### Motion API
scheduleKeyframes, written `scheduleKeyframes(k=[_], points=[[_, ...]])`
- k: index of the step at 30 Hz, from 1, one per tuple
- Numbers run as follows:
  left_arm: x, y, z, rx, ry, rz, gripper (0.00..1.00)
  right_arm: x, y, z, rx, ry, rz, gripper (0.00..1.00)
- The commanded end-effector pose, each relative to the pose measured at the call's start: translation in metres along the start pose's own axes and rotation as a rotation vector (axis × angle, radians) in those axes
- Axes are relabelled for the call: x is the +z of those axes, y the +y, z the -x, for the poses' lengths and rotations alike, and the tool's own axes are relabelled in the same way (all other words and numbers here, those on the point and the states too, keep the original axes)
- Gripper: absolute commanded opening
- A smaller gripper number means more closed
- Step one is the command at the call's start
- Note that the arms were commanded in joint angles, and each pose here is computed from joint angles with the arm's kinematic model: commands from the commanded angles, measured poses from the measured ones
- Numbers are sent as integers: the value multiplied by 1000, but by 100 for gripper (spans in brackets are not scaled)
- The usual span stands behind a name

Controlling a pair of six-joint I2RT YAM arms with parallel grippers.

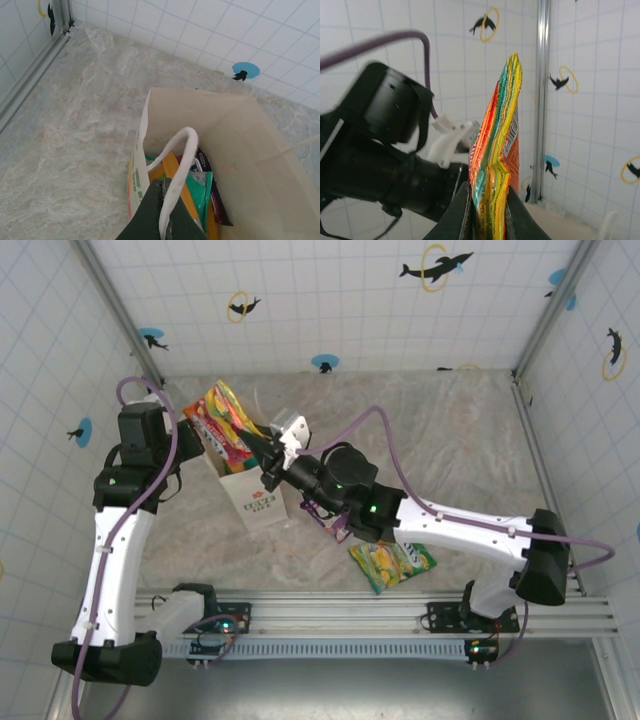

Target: Place the snacks into the paper bag

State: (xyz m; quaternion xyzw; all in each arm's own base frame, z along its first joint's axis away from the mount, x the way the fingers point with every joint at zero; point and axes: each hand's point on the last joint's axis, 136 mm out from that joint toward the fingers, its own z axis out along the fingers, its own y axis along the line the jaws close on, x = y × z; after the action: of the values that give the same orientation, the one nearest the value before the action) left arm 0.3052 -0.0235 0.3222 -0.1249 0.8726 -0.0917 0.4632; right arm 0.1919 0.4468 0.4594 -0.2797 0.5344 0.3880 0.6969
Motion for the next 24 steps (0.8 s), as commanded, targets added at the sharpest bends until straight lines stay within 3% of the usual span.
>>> scheduleKeyframes(k=[1,11,24], points=[[-4,-4,3,6,-7,-16,0,-16,-16,58,4,-185,-69,0],[-3,-7,7,9,-17,-29,0,20,-60,22,46,-108,-216,0],[-3,-5,6,16,-13,-21,0,58,-75,-15,107,-47,-192,0]])
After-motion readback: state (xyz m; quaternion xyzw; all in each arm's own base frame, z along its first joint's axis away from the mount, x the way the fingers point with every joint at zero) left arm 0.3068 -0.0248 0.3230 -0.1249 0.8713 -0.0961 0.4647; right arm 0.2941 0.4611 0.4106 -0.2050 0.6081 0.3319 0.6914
